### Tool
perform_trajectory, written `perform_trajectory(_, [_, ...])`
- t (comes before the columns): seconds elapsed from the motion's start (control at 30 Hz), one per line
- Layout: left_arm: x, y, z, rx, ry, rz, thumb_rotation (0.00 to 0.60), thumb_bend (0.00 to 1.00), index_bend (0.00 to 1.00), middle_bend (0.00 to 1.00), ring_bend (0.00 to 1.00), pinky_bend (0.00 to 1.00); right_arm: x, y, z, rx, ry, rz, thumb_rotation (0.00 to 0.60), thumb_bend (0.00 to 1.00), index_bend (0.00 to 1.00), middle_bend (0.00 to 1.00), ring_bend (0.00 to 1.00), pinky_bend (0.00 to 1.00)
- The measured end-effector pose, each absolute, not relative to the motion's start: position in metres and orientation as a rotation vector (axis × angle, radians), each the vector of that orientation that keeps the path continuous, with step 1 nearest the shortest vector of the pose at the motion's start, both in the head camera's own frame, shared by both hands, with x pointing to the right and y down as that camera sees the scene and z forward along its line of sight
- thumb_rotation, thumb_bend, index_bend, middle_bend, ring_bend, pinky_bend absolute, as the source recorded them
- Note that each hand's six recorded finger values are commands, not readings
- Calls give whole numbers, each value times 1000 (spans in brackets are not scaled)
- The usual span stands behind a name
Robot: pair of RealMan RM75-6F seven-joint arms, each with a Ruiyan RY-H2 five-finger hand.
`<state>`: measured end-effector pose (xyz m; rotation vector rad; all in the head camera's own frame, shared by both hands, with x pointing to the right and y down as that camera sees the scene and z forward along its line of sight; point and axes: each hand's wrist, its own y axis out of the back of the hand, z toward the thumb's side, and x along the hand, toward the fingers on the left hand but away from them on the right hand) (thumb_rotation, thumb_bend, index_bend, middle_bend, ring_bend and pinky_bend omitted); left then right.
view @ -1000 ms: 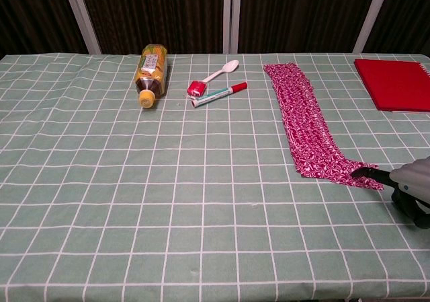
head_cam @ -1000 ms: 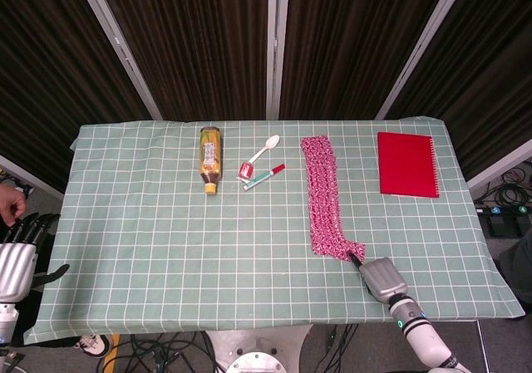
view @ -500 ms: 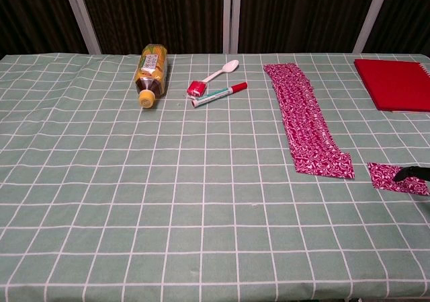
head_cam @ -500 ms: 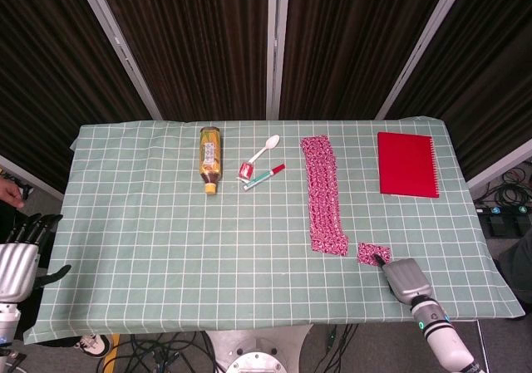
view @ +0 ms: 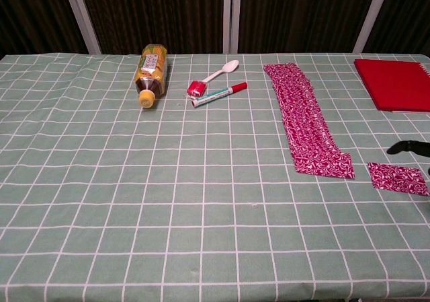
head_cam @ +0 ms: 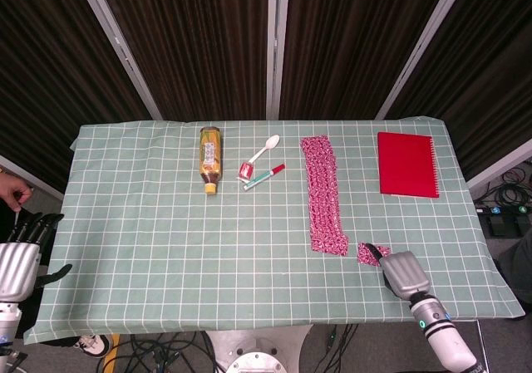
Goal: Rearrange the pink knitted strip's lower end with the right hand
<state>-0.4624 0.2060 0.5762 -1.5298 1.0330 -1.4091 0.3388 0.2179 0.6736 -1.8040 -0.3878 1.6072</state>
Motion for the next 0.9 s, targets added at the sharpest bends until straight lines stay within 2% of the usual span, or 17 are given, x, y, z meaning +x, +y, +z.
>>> perform_trajectory(0.17, [-465, 206, 575, -1526, 1043, -1413, 600, 96, 146, 157, 102, 195, 319, 214, 680, -1831, -373, 1563, 600, 1000, 76, 913, 832, 709])
perform_trajectory(0.5, [-475, 207, 574, -1522, 1062, -1428, 600, 95, 147, 157, 102, 195, 301, 209, 703, -1803, -260, 1657, 600, 1000, 74, 913, 832, 709])
perform_trajectory(0.9, [-474, 205, 574, -1523, 1059, -1424, 600, 95, 147, 156, 102, 195, 282, 210, 714, -1839, -189, 1674, 600, 1000, 73, 913, 832, 708])
